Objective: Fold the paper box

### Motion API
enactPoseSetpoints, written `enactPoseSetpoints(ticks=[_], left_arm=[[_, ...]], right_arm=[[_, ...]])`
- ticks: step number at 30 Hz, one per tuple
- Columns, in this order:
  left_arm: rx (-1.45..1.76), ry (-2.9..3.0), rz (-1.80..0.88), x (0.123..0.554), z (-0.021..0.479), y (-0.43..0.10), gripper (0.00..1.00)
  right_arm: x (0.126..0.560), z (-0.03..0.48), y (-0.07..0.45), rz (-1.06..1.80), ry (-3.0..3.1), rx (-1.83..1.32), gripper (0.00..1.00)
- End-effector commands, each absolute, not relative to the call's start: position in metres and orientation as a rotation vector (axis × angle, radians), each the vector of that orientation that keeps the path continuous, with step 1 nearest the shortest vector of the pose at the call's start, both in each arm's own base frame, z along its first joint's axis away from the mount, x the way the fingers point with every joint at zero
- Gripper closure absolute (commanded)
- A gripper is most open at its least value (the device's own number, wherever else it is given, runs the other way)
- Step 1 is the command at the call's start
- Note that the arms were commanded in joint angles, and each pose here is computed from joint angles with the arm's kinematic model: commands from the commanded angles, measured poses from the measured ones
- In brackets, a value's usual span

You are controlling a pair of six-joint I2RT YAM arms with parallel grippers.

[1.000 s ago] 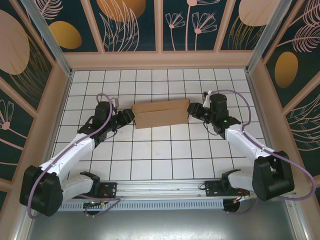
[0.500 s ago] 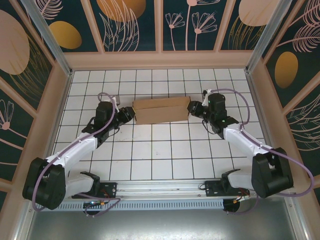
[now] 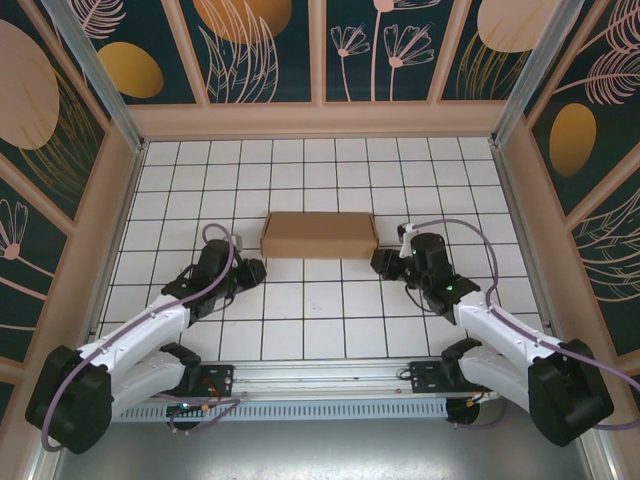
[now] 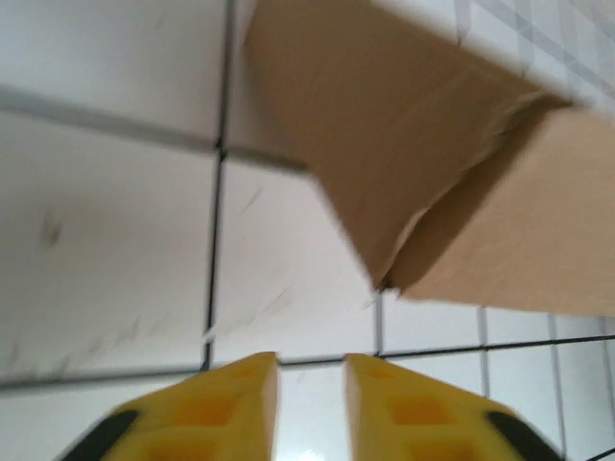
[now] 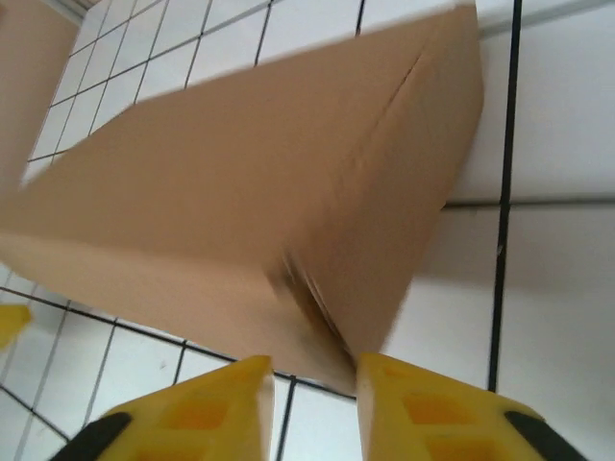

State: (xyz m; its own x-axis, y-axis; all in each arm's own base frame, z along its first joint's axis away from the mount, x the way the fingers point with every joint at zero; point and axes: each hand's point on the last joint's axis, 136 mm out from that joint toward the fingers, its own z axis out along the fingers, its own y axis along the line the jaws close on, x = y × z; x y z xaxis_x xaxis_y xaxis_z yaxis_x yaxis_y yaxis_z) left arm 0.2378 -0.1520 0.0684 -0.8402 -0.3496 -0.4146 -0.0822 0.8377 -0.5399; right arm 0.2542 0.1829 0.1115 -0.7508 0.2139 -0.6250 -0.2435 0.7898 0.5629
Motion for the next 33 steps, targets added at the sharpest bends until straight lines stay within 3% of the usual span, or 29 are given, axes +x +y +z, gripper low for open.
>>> enactPoseSetpoints(ticks=[1, 5, 10, 23, 33], left_arm=[[-0.319, 2.469, -0.687, 0.242, 0.085, -0.15, 0.56], [-0.29, 2.407, -0.575, 0.26, 0.112, -0.14, 0.41], [-0.322, 2.395, -0.533, 0.287, 0.102, -0.138, 0.36], [-0.36, 2.476, -0.618, 0.351, 0.05, -0.16, 0.52], [-0.389, 2.473, -0.502, 0.395, 0.047, -0.152, 0.57]], right_arm=[[0.253, 0.113, 0.177, 0.803, 2.26, 0.014, 0.57], [0.26, 0.109, 0.167, 0.715, 2.26, -0.005, 0.48], [0.274, 0.094, 0.172, 0.726, 2.336, 0.011, 0.47], [0.325, 0.052, 0.192, 0.703, 2.457, 0.061, 0.72], [0.385, 0.048, 0.188, 0.727, 2.458, 0.109, 0.7]])
